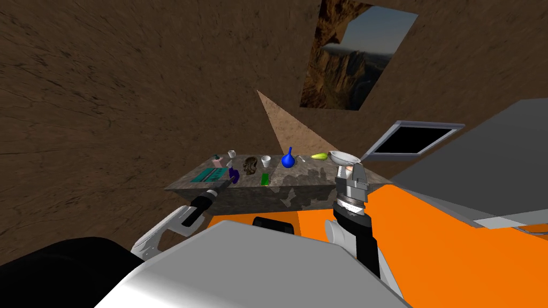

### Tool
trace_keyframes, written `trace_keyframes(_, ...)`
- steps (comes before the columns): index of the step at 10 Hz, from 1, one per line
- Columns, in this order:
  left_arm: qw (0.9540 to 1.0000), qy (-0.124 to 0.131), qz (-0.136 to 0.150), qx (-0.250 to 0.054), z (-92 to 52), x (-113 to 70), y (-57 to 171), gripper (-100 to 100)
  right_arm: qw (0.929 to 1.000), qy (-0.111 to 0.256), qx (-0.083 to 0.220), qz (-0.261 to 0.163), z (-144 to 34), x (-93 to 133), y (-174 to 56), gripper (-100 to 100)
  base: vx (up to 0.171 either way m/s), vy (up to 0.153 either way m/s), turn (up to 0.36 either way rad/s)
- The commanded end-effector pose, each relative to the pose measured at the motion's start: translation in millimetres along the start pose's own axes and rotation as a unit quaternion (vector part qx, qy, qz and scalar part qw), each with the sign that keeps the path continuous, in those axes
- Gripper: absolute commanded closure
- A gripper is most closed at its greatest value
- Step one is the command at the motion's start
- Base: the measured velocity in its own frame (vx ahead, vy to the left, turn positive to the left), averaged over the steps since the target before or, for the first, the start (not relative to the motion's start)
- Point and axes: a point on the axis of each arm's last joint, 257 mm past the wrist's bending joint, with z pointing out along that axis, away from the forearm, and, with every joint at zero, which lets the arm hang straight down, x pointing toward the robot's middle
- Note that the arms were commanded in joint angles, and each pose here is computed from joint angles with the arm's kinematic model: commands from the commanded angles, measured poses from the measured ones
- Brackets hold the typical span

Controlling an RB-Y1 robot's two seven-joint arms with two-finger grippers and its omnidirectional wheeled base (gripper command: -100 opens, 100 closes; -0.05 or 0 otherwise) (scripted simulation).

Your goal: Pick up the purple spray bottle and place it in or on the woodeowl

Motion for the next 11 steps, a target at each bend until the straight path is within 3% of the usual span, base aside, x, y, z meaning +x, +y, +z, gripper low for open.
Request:
trace_keyframes(1,0.9997,-0.001,0.02,-0.012,5.8,-5.1,7,-100,1.0,0.0,0.0,0.0,0.0,0,0,0,0.041,-0.06,0.043)
trace_keyframes(3,0.9982,-0.001,0.052,-0.03,14.9,-12.3,21,-100,1.0,0.0,0.0,0.0,0.0,0,0,0,0.043,-0.069,0.053)
trace_keyframes(4,0.9988,-0.002,0.042,-0.024,12.7,-10.7,16,-100,1.0,0.0,0.0,0.0,0.0,0,0,0,0.023,-0.034,0.011)
trace_keyframes(5,0.9987,-0.001,0.044,-0.026,13.2,-10.7,17,0,1.0,0.0,0.0,0.0,0.0,0,0,0,0.004,-0.006,-0.001)
trace_keyframes(6,0.9984,-0.004,0.042,-0.038,20.7,-13.8,25,-100,1.0,0.0,0.0,0.0,0.0,0,0,0,0.005,0.002,-0.196)
trace_keyframes(8,0.9984,-0.004,0.041,-0.038,20.5,-13.2,25,-100,1.0,0.0,0.0,0.0,0.0,0,0,0,0.008,0.018,-0.095)
trace_keyframes(9,0.9984,-0.004,0.041,-0.039,21.0,-13.1,26,100,1.0,0.0,0.0,0.0,0.0,0,0,0,0.0,0.0,0.0)
trace_keyframes(11,0.9983,-0.004,0.042,-0.04,20.9,-13.3,27,100,1.0,0.0,0.0,0.0,0.0,0,0,0,0.0,0.0,0.0)
